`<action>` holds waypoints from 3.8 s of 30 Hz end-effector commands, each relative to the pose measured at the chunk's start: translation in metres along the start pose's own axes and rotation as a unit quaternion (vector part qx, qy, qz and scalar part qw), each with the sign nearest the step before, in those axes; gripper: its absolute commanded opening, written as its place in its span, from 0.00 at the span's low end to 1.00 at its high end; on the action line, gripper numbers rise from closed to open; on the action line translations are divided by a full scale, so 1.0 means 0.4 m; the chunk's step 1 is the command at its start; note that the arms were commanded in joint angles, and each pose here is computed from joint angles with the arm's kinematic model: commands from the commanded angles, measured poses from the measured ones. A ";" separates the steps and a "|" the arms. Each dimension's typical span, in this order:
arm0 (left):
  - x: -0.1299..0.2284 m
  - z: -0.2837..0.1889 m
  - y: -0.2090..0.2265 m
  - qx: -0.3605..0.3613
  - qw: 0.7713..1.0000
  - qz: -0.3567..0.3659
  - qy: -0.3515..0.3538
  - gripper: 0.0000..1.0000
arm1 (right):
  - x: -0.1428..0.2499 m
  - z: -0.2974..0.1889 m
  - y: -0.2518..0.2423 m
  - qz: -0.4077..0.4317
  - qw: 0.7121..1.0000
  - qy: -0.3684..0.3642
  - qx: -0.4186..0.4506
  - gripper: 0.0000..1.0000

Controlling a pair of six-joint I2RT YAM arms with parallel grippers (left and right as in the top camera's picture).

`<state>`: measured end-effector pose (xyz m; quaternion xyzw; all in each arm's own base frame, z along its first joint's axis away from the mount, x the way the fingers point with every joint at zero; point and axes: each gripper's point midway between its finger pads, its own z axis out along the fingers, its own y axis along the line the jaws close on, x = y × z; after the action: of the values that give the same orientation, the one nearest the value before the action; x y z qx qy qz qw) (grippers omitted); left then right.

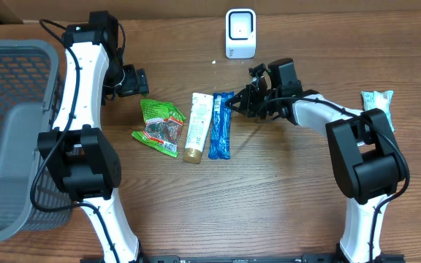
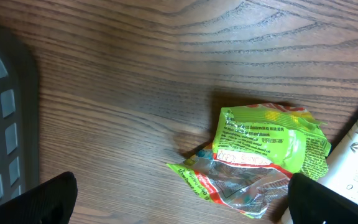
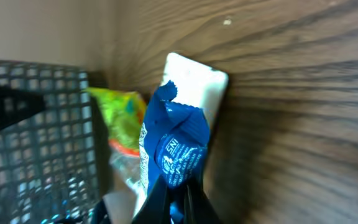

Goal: Scan the item barcode
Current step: 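Lift the blue wrapper and hold it in front of the scanner, then hold the blue wrapper in front of the white scanner with right gripper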

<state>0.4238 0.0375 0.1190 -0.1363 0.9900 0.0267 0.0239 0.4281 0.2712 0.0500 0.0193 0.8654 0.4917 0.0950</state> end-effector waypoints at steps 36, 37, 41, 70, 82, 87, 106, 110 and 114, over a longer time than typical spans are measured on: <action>0.003 -0.023 -0.009 0.005 1.000 -0.001 -0.010 1.00 | -0.178 -0.534 0.313 -0.229 0.852 -0.368 0.293 0.04; 0.003 -0.023 -0.009 0.005 1.000 -0.001 -0.010 0.99 | -0.205 -0.540 0.300 -0.224 0.838 -0.390 0.310 0.04; 0.002 -0.023 -0.010 0.005 1.000 -0.001 -0.010 1.00 | -0.279 -0.564 0.278 -0.226 0.791 -0.450 0.346 0.04; 0.003 -0.023 -0.009 0.005 1.000 -0.001 -0.010 0.99 | -0.450 -0.227 0.162 -0.707 0.416 -0.325 0.471 0.04; 0.003 -0.023 -0.009 0.005 1.000 -0.001 -0.010 1.00 | -0.515 -0.196 0.196 -0.725 0.375 -0.328 0.476 0.04; 0.003 -0.023 -0.009 0.005 1.000 -0.001 -0.010 1.00 | -0.516 -0.181 0.204 -0.756 0.336 -0.295 0.477 0.04; 0.003 -0.023 -0.009 0.005 1.000 -0.001 -0.010 1.00 | -0.541 -0.202 0.096 -0.782 0.311 -0.203 0.501 0.04; 0.003 -0.023 -0.009 0.005 1.000 -0.001 -0.010 1.00 | -0.541 -0.202 0.096 -0.782 0.311 -0.203 0.501 0.04; 0.003 -0.023 -0.009 0.005 1.000 -0.001 -0.010 1.00 | -0.541 -0.202 0.096 -0.782 0.310 -0.202 0.502 0.04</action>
<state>0.4236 0.0375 0.1188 -0.1363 0.9900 0.0267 0.0233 0.6184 0.1938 0.1345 -0.5340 0.5230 -0.3515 0.5638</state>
